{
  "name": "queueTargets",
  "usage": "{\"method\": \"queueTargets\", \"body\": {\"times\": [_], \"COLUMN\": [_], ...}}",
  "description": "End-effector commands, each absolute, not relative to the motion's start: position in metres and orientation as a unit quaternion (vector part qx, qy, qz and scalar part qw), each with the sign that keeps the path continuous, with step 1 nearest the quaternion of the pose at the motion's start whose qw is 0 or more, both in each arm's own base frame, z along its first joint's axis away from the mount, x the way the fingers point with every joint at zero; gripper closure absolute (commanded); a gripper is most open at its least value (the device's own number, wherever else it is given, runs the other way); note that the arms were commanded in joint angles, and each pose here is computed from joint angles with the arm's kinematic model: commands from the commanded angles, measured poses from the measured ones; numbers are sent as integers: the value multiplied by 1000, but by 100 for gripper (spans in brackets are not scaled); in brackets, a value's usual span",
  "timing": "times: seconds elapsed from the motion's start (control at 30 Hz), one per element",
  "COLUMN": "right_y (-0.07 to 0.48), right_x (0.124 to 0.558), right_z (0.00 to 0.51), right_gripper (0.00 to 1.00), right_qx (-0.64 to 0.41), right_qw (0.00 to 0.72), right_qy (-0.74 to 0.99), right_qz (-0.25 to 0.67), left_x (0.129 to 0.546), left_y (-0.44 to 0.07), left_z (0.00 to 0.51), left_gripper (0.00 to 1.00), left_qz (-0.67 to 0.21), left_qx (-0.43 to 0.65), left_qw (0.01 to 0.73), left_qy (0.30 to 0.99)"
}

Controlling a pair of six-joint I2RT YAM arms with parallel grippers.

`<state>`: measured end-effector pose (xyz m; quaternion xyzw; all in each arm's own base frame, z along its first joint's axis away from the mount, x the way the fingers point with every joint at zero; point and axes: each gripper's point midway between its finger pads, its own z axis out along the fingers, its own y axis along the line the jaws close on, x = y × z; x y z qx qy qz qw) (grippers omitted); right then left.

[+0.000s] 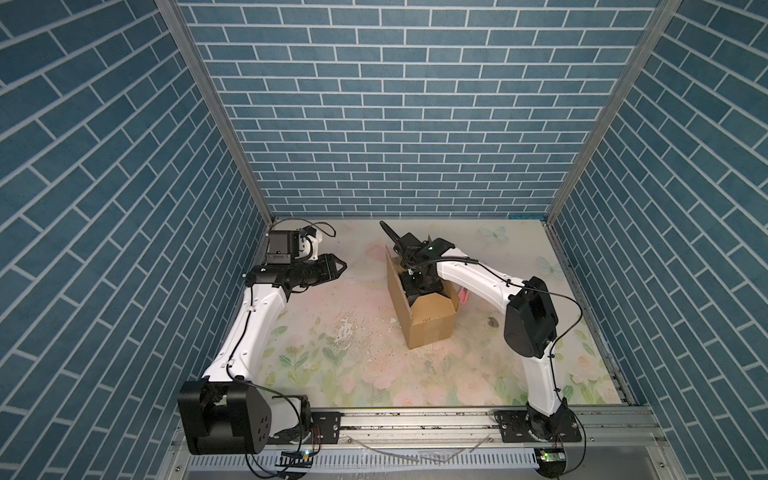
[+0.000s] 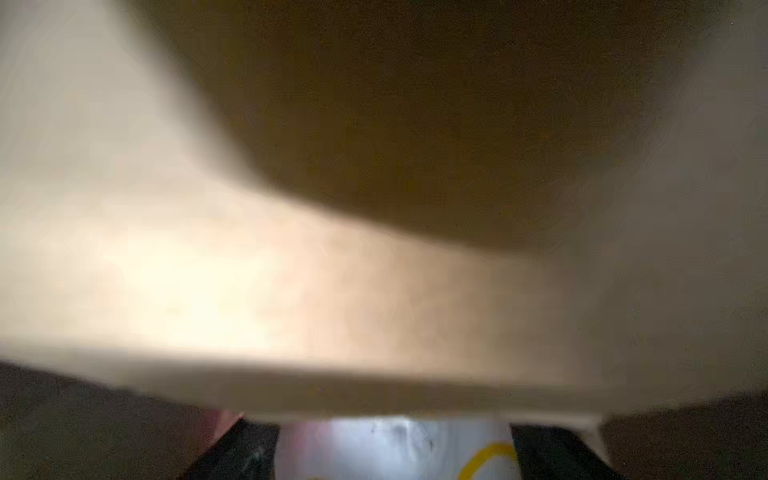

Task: Unpack the express box
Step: 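Grasp the pink-and-blue plush toy inside the box with the right gripper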

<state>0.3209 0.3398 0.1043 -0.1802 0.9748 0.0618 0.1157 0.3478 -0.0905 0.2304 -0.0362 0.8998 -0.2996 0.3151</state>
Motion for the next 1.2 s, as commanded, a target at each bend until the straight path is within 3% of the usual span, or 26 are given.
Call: {"method": "queueTargets", "body": {"times": [0.0, 0.27, 0.6, 0.83, 1.07, 1.17], "right_y": [327, 319, 313, 317, 326, 326], "right_x": [305, 291, 280, 279, 283, 286], "right_z": [63, 20, 29, -3, -12, -12], "right_gripper": [11, 11, 12, 13, 39, 64], "right_qx": [-179, -173, -166, -161, -159, -158], "right_qw": [49, -13, -27, -60, -58, -53], "right_qy": [982, 985, 986, 985, 985, 986], "right_qz": [34, 18, 17, 6, 26, 27], "left_x": [349, 348, 348, 345, 340, 336], "left_y": [-90, -91, -94, -96, -107, -111], "left_z": [230, 230, 233, 239, 252, 257], "left_gripper": [48, 48, 48, 48, 48, 47], "left_qz": [-306, -309, -324, -332, -370, -389], "left_qx": [-36, -36, -40, -38, -36, -38], "left_qw": [317, 318, 320, 322, 320, 320], "left_qy": [897, 895, 889, 886, 871, 863]}}
